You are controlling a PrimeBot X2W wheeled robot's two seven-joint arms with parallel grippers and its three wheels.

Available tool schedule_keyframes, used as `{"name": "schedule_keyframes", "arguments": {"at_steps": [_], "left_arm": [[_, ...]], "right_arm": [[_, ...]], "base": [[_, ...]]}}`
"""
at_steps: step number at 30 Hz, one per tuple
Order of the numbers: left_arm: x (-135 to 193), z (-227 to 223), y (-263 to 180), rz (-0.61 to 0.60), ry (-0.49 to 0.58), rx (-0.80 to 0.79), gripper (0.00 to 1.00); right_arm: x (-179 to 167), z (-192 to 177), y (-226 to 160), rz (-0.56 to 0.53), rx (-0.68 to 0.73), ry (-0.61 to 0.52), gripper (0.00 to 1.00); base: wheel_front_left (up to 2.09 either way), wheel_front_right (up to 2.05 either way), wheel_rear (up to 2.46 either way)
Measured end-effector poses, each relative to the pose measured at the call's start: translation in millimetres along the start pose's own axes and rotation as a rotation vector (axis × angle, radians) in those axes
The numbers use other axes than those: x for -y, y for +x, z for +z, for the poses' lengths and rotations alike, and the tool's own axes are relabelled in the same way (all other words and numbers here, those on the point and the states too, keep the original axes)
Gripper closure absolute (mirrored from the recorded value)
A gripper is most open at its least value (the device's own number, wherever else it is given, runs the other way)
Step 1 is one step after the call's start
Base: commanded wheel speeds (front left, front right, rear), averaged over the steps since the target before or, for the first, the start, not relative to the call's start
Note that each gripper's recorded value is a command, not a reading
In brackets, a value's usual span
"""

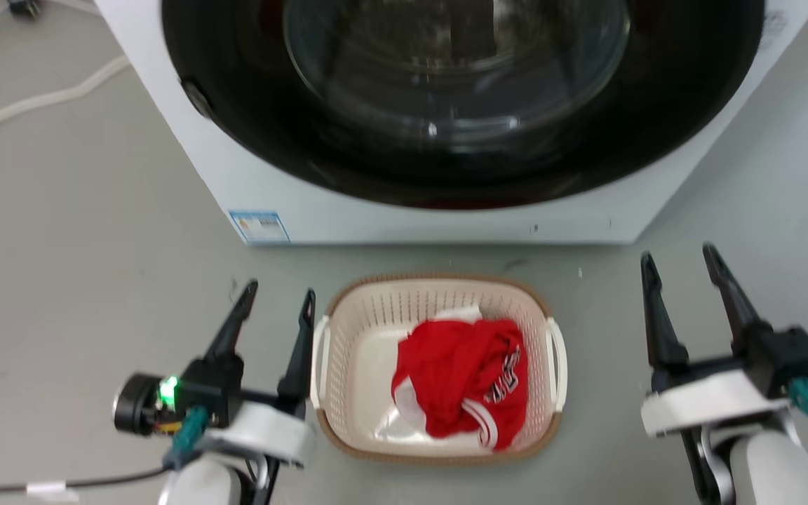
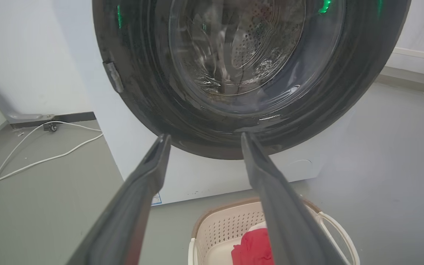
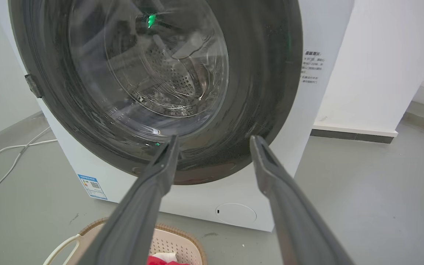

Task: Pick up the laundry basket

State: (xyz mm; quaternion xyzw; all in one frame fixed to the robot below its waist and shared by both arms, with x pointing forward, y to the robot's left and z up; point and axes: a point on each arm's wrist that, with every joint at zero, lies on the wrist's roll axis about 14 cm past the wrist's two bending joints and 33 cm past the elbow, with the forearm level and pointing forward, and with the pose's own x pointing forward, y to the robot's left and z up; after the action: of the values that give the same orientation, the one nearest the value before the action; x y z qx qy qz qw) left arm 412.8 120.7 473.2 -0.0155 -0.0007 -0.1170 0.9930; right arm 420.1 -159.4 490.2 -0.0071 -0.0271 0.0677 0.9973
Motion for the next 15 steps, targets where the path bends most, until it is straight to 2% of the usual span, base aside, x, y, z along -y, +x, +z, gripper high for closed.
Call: {"name": "schedule_keyframes", "arguments": {"at_steps": [7, 15], "left_arm": [[-18.4, -57.2, 44.7, -0.023, 0.025, -0.129, 0.0], [-31.5, -153.0, 70.8, -0.1, 0.071, -0.361, 0.0]], "right_arm": [[0.4, -54.3, 40.9, 0.02, -0.116, 0.001, 0.0], [4.2, -148.6, 60.9, 0.033, -0.355, -0.01, 0.0]], "base": [[0.0, 0.0, 0.0], [0.0, 0.0, 0.0]]}}
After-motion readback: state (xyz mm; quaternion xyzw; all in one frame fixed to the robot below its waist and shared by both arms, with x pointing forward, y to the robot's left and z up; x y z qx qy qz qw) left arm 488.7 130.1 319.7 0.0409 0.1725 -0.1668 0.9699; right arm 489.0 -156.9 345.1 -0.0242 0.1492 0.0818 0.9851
